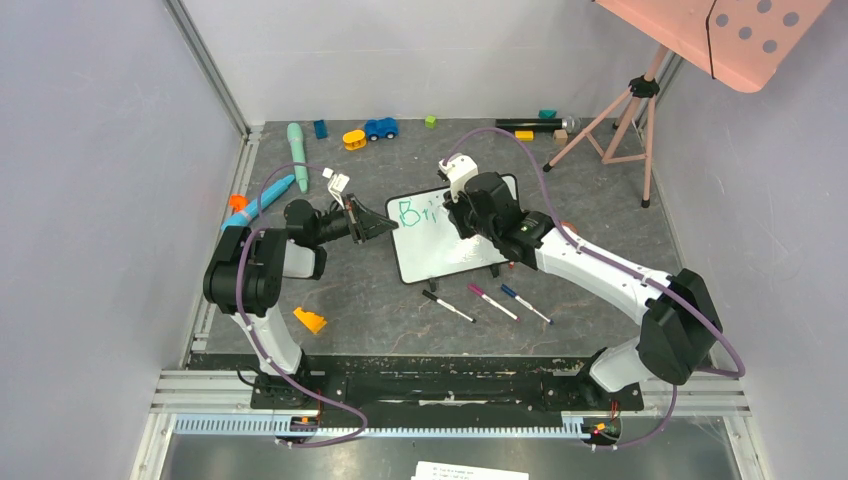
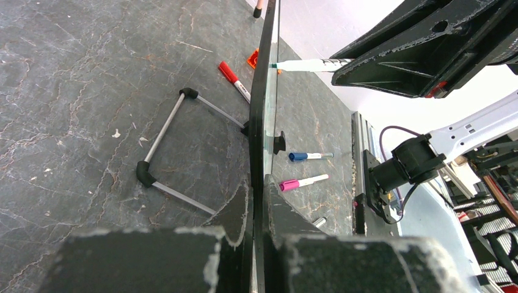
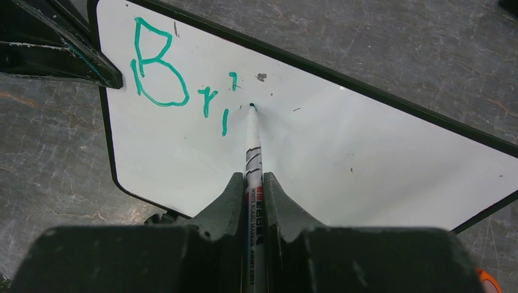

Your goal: Write a sentence on the whiteboard

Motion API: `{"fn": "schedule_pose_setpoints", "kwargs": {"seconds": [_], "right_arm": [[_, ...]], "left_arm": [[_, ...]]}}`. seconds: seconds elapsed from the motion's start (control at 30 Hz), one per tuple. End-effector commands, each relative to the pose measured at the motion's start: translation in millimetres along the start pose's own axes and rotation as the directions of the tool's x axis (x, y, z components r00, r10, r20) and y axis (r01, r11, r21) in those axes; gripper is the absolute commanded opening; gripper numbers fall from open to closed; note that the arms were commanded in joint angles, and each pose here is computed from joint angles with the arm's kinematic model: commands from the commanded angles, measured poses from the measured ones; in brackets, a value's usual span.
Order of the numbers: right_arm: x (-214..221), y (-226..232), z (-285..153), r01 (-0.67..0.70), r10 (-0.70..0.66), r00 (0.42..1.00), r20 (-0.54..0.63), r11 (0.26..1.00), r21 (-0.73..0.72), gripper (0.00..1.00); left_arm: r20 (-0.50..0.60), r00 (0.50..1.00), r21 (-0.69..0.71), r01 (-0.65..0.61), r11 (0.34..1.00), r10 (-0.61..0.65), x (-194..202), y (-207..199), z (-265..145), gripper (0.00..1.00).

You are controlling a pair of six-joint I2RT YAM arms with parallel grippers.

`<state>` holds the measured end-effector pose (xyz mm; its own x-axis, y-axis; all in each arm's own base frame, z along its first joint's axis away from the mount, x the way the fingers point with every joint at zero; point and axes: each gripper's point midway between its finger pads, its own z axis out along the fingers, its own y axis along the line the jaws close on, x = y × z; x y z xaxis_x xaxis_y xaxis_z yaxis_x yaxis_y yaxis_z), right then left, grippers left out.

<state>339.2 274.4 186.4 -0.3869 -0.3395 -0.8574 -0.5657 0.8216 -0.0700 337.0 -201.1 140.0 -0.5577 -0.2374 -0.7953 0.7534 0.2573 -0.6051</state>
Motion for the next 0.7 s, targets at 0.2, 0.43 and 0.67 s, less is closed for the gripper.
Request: {"fn": "schedule_pose_setpoints", "kwargs": {"seconds": [0.2,0.43,0.67], "right_arm": [[-10.5,4.8,1.9,-0.005,0.006,0.999,0.033,0.999,-0.036,0.00],[4.6,3.3,0.2,-0.002,0.002,1.000,0.001,1.000,-0.030,0.00],[7.5,-5.2,-3.6,0.026,-0.026,1.000,-0.006,1.000,0.009,0.00]], "left_arm": [[0.012,0.995,0.031,-0.102,0.994,0.102,-7.5,-9.6,0.6,0.02],[0.013,0.995,0.031,-0.103,0.994,0.102,-7.9,-9.6,0.8,0.02],[0.012,0.995,0.030,-0.101,0.994,0.100,-7.4,-9.4,0.7,0.02]]}}
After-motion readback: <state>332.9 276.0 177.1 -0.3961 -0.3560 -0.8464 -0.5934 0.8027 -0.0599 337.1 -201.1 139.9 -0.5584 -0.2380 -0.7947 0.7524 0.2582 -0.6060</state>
